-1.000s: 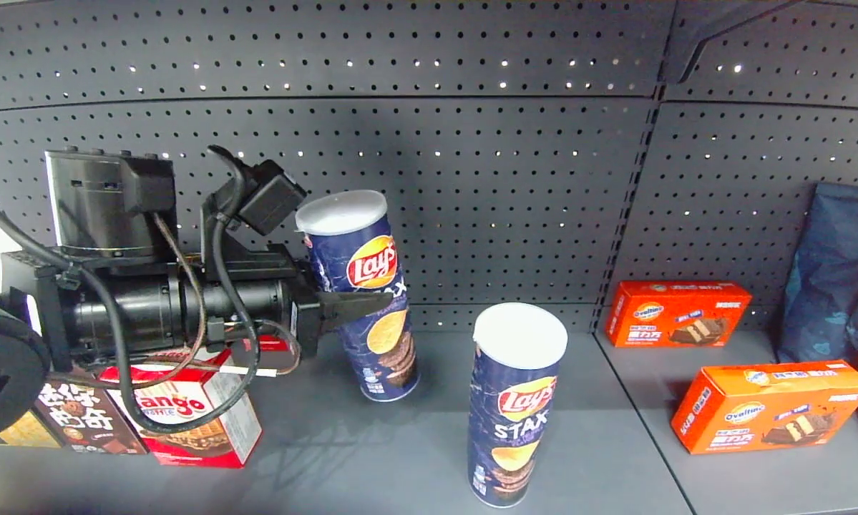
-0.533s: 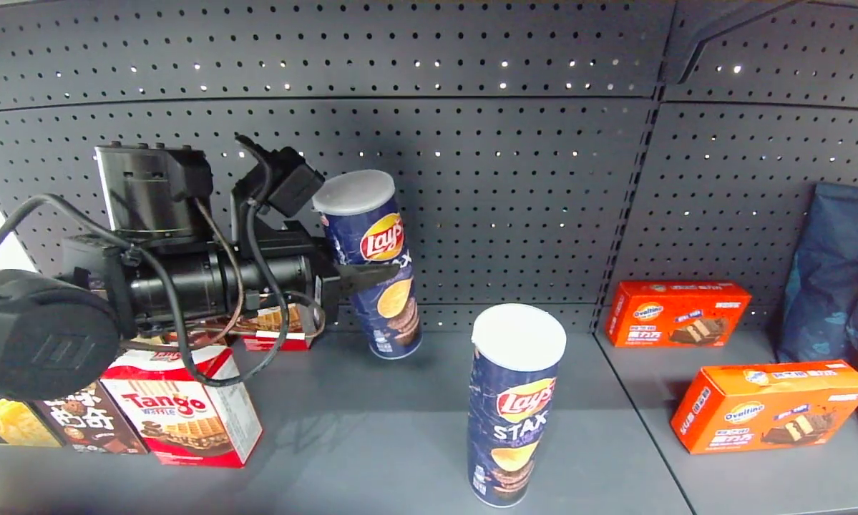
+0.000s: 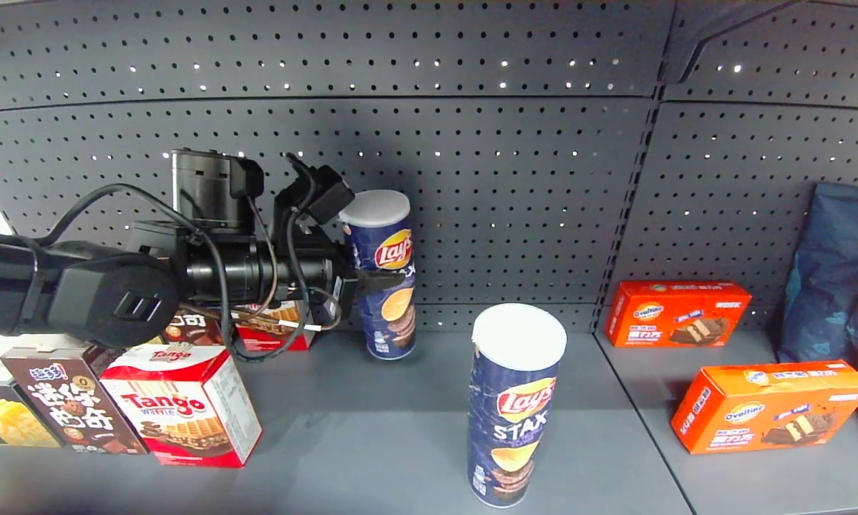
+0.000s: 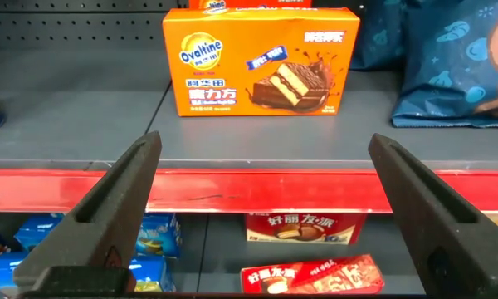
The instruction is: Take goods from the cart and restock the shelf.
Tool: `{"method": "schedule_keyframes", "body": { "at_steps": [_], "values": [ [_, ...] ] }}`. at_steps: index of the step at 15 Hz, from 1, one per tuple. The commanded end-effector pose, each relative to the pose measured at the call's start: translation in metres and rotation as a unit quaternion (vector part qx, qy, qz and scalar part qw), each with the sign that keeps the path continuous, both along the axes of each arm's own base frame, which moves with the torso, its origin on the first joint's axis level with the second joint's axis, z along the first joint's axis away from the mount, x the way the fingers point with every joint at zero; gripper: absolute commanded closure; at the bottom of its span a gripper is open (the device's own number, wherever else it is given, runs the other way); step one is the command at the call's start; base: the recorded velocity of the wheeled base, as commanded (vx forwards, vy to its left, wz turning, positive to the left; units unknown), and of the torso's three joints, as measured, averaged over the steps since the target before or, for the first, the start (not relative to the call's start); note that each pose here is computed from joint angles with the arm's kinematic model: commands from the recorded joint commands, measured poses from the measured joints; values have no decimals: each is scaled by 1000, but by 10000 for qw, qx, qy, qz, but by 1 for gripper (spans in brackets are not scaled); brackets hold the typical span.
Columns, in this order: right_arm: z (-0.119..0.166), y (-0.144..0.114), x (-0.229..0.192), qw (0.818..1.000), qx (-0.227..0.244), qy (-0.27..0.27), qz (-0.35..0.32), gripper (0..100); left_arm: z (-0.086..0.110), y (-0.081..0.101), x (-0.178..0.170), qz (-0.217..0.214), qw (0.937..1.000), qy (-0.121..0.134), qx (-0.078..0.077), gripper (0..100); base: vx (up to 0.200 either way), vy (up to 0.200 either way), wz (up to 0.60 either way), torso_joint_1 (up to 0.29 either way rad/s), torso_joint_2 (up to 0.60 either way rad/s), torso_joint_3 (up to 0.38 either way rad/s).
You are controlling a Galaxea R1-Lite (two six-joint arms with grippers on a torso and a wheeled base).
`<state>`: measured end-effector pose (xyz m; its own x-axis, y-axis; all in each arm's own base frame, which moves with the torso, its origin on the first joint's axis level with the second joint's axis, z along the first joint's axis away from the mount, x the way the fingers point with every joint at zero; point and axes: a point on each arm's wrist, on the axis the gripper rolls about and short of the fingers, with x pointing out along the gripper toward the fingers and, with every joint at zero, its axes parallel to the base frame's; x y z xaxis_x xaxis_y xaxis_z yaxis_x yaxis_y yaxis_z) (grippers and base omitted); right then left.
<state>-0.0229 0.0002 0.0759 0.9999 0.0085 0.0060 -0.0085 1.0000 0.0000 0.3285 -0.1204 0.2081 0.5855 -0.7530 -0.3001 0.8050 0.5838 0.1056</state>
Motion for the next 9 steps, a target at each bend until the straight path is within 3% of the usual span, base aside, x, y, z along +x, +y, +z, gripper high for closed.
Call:
{"method": "schedule_keyframes", "body": {
  "at_steps": [1,3,7,9],
  "values": [
    [0,0,0,10000,0,7,3,0,5,-8,-1,-149,9999,12,-14,100,0,0,0,0,0,0],
    [0,0,0,10000,0,7,3,0,2,-9,-3,-464,9985,288,-23,100,0,0,0,0,0,0],
    [0,0,0,10000,0,7,-4,0,1,-18,-4,-695,9968,372,-96,100,0,0,0,0,0,0],
    [0,0,0,10000,0,7,-4,0,-8,-23,7,-720,9963,456,-62,100,0,0,0,0,0,0]
  ]
}}
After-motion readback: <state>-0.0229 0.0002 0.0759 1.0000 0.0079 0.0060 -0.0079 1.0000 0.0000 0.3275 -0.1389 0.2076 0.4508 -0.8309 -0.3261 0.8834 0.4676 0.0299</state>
